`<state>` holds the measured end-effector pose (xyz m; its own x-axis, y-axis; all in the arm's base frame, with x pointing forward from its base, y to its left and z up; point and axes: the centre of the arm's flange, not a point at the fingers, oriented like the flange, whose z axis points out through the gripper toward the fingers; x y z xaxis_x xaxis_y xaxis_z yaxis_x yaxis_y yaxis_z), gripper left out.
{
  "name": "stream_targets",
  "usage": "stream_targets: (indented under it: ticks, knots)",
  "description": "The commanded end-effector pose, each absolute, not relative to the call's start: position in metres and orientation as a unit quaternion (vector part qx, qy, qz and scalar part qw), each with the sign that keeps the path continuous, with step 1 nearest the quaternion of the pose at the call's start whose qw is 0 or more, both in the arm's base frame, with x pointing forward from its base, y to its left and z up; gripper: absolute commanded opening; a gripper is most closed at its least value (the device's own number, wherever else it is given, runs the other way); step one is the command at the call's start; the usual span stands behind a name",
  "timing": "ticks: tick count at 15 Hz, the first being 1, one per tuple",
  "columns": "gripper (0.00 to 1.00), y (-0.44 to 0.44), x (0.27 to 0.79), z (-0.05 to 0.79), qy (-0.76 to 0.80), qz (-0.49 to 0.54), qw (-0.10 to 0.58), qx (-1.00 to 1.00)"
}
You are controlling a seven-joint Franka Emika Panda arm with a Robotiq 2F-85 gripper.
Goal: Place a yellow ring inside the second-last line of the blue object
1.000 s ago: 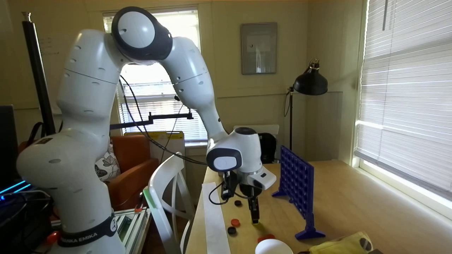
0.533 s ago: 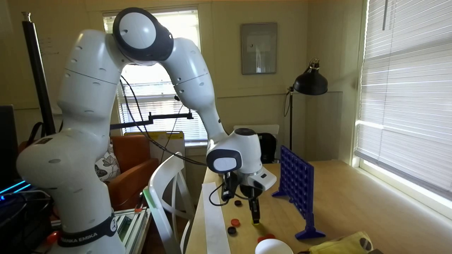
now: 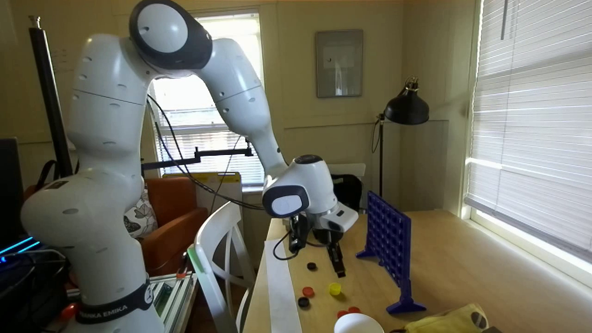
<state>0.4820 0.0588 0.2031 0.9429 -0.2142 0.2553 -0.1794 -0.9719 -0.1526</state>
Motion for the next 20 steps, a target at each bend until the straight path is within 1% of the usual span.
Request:
stream_targets:
  ticks: [1, 4, 9, 13, 17, 20]
  knots:
    - [0.11, 0.061, 0.445, 0.254, 0.091, -0.186, 0.079, -0.975]
    - [0.11, 0.070, 0.433, 0.287, 0.083, -0.238, 0.088, -0.964]
    - [0.11, 0.067, 0.436, 0.344, 0.100, -0.395, 0.081, -0.910]
    - [0.11, 0.042, 0.445, 0.373, 0.116, -0.490, 0.066, -0.862]
    - [0.11, 0.010, 0.458, 0.375, 0.108, -0.540, 0.047, -0.833]
    - [0.11, 0.007, 0.465, 0.358, 0.082, -0.547, 0.050, -0.831]
